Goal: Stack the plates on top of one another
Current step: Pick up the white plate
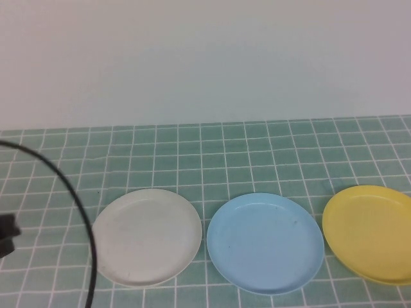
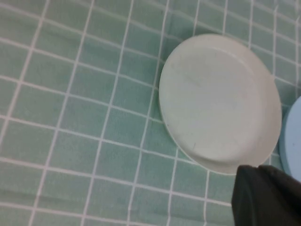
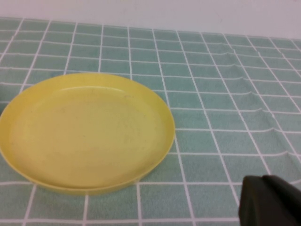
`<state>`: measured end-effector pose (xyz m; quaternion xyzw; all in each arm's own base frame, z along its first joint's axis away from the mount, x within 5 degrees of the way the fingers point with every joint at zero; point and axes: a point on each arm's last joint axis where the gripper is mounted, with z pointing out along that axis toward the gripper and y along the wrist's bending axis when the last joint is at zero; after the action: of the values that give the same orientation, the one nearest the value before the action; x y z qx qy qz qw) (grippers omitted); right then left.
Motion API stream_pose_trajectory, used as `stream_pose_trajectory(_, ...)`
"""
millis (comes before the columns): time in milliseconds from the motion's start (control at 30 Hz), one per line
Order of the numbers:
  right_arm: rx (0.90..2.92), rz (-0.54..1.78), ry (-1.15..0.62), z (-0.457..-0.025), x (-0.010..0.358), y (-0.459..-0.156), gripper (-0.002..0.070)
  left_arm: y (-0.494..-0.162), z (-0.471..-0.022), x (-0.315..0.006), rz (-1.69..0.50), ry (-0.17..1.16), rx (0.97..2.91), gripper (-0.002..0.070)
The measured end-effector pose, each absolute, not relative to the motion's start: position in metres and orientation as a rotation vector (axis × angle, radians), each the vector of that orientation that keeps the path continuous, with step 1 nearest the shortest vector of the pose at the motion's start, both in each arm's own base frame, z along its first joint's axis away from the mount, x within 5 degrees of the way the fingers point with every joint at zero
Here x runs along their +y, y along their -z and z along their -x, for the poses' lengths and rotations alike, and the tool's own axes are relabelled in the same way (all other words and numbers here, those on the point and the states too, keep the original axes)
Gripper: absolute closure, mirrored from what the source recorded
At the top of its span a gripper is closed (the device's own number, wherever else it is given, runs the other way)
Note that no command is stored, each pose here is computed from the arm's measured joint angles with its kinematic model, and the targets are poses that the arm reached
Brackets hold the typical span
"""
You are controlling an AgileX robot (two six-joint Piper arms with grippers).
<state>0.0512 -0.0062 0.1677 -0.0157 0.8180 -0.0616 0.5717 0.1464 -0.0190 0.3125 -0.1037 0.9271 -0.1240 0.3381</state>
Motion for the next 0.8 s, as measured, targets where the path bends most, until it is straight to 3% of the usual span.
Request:
stream_pose_trajectory(367,1.919,0.037,0.145,-0.051,-0.006,-0.168,0.0678,-0.266,-0.229,-0.026,0.207,0.319,2.579,0.0675)
stream_pose_trajectory(800,1.919,0.037,0.145,-0.051,-0.006,-0.168,0.0678,-0.212,-0.276,-0.053,-0.065,0.641,2.728,0.0675)
